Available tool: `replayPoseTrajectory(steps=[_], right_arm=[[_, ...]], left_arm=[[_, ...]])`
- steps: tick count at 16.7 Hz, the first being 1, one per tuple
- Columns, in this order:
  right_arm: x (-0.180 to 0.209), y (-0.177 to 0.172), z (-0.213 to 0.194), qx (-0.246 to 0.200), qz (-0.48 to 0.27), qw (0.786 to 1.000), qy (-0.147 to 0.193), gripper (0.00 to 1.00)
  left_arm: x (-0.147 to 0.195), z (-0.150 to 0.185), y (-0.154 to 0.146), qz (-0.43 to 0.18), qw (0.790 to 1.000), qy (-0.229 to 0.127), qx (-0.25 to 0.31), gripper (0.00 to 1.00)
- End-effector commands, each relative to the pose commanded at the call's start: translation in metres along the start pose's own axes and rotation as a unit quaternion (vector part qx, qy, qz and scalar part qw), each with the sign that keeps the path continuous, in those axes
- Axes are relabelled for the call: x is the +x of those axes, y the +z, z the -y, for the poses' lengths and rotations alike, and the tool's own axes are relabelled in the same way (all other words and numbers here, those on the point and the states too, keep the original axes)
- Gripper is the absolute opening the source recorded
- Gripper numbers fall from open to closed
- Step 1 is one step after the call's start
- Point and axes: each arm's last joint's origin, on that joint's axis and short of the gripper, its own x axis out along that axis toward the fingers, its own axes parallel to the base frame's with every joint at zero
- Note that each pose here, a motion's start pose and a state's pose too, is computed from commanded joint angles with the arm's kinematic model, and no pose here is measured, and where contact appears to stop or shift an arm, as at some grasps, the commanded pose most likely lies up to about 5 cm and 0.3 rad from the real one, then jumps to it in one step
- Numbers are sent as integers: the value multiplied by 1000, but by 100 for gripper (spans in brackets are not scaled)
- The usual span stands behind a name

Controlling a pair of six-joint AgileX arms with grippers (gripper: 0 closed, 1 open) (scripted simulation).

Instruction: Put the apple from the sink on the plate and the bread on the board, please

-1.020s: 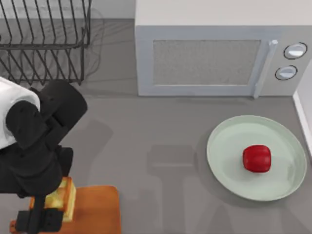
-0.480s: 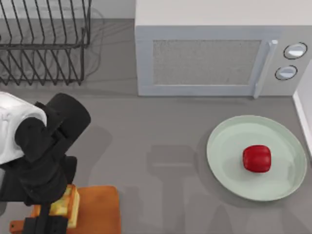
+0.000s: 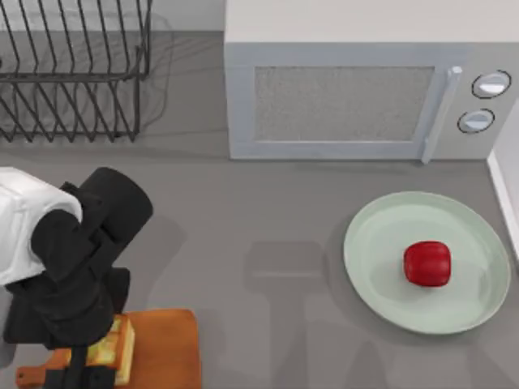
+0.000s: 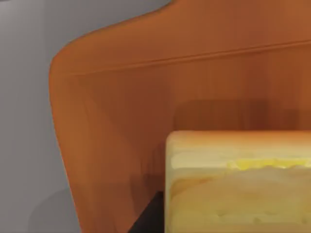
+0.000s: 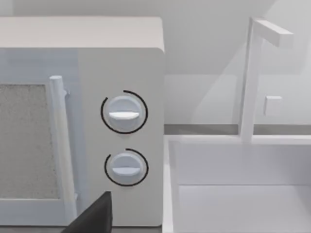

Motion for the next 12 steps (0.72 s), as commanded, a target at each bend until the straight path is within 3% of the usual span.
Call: replayPoseTrajectory(steps=[1,12], right_arm=[[0,0,0,0,0,1000,0,100],[0,0,0,0,0,1000,0,100]], left_arm=[[0,0,0,0,1000,0,0,0],[0,0,0,0,1000,0,0,83]])
